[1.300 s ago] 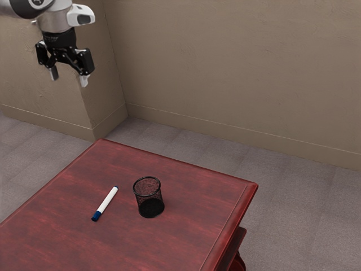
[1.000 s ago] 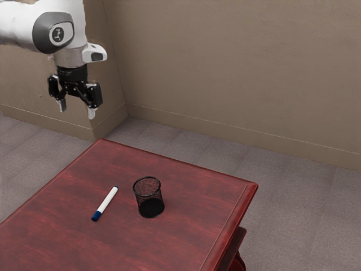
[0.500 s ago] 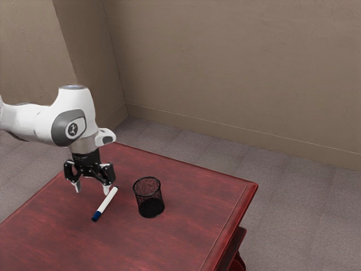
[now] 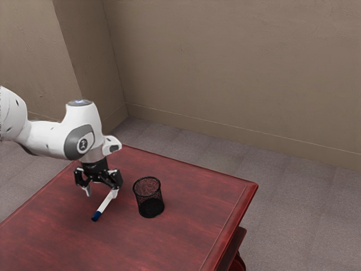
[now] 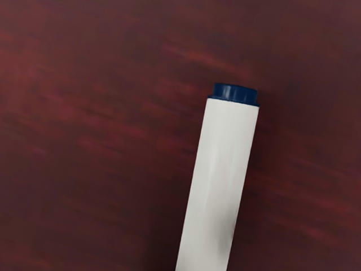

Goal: Put the marker into the pen holder.

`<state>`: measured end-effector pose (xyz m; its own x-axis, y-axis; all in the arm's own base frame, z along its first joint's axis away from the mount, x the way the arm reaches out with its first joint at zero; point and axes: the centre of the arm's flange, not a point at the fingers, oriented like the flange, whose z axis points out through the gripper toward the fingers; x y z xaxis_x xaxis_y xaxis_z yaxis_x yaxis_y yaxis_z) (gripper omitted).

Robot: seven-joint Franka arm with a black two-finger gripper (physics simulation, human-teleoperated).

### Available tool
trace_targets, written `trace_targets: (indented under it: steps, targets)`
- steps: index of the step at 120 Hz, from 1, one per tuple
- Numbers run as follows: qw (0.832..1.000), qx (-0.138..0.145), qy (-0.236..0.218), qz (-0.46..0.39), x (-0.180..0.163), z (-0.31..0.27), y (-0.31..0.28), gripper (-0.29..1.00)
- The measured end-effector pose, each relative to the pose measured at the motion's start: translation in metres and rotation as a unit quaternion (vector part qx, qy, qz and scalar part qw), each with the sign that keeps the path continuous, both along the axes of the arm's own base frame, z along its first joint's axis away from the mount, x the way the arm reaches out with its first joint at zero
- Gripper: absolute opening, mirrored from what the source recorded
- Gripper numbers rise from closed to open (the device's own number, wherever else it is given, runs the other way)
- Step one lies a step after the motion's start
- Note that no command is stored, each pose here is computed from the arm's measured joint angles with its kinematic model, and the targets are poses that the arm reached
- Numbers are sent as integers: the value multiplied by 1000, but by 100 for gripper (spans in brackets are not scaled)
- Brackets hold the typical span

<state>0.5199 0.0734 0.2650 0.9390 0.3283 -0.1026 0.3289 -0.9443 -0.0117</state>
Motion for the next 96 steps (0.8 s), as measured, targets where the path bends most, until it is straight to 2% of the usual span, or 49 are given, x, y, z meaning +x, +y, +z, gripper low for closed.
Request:
trace_targets:
  steps: [40,50,72,96]
  targets:
    - [1000,2,-6,-17,11,-15,1,69]
    - [1000,3,-11,-20,13,-12,2,58]
    - [999,9,-19,-32,18,-5,2,25]
    - [999,10,-9,-39,21,-16,1,11]
